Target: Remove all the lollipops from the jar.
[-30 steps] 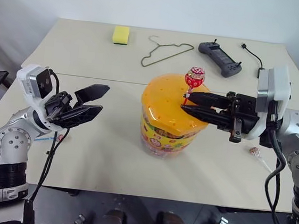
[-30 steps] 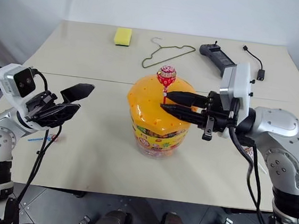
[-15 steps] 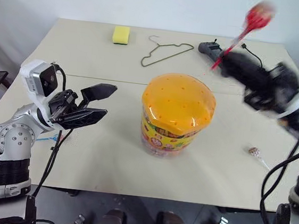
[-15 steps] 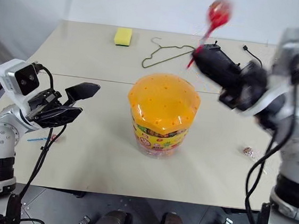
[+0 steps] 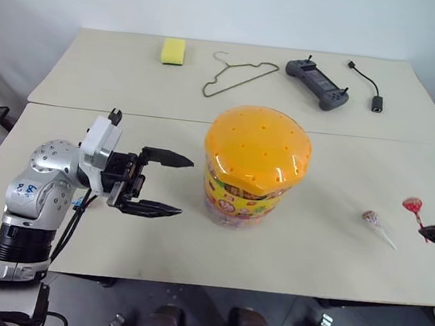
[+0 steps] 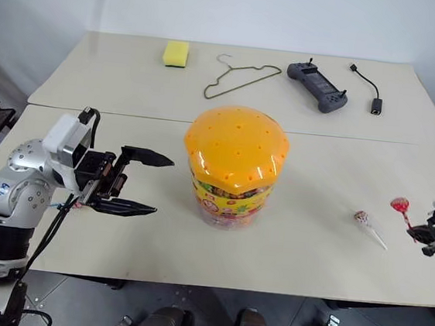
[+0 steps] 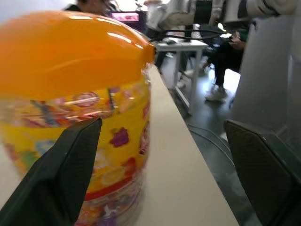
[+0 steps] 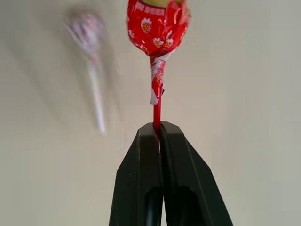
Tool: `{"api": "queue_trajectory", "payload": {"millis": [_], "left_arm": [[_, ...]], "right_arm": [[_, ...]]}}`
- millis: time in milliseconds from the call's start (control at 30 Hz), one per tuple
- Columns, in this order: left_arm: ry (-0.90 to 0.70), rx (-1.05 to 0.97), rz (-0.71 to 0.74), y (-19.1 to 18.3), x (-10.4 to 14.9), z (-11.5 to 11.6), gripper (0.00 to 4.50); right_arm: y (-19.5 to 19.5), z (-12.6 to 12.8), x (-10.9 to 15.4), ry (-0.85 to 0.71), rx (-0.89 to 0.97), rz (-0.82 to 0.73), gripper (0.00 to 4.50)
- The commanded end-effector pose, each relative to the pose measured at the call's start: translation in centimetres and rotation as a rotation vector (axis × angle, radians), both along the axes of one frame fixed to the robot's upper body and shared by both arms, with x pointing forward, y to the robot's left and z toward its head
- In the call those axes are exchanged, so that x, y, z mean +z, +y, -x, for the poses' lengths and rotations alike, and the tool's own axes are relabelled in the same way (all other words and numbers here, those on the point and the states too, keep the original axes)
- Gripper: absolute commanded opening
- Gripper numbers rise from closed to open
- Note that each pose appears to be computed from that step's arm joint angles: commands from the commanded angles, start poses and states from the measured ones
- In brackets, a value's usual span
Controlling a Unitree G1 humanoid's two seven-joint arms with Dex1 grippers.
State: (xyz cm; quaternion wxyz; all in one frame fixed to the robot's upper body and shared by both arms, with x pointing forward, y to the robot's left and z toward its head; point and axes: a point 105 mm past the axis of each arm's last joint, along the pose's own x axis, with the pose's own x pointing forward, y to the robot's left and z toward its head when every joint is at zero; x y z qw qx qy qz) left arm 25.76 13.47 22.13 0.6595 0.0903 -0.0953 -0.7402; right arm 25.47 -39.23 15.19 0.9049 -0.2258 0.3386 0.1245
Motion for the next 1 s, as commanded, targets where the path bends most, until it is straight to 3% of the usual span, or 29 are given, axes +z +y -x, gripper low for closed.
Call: {"api": "queue_trajectory", "payload": {"millis": [33, 133, 233, 367, 433, 500, 567, 600, 633, 700, 767, 1000], "left_arm": [[-0.012, 0.0, -0.007, 0.2, 0.2, 0.1, 4.41], [-0.004, -0.002, 0.014, 0.3, 0.9, 0.2, 4.41], [0.013, -0.002, 0.029, 0.5, 1.3, 0.4, 4.41], [0.04, 0.027, 0.015, 1.1, 1.0, 0.3, 4.41], [0.057, 0.078, -0.002, 1.6, 0.5, -0.1, 4.41], [0.045, 0.206, 0.015, 2.8, 0.1, -1.8, 4.41], [0.034, 0.353, -0.006, 4.6, -0.9, -3.6, 4.41], [0.028, 0.405, -0.019, 5.4, -1.5, -4.2, 4.41], [0.034, 0.455, -0.036, 6.3, -2.3, -4.5, 4.41], [0.025, 0.577, -0.063, 8.4, -4.4, -4.6, 4.41], [0.008, 0.655, -0.099, 9.3, -6.0, -4.1, 4.41], [-0.142, 0.807, -0.115, 9.4, -6.1, -3.4, 4.41]], "right_arm": [[-1.1, 0.4, -1.7, 0.025, -0.032, 0.048, 0.03], [-1.4, 0.7, -2.6, 0.028, -0.057, -0.011, 0.03], [-1.0, 1.0, -2.3, 0.007, -0.031, -0.063, 0.66], [-0.2, 1.2, -0.9, -0.087, 0.052, -0.12, 1.99], [-0.1, 0.8, 0.5, -0.189, 0.12, -0.062, 2.64], [1.5, -0.5, 4.1, -0.433, 0.225, -0.063, 3.28], [5.2, -0.9, 8.1, -0.68, 0.386, -0.192, 3.97], [7.2, -0.7, 9.4, -0.754, 0.467, -0.297, 4.28], [9.7, -0.4, 9.3, -0.733, 0.567, -0.374, 4.44], [17.3, 1.0, 6.2, -0.572, 0.894, -0.468, 4.44], [20.4, 1.5, 3.7, -0.507, 1.02, -0.492, 4.44], [19.8, -0.8, 1.0, -0.527, 0.993, -0.44, 4.44]]}}
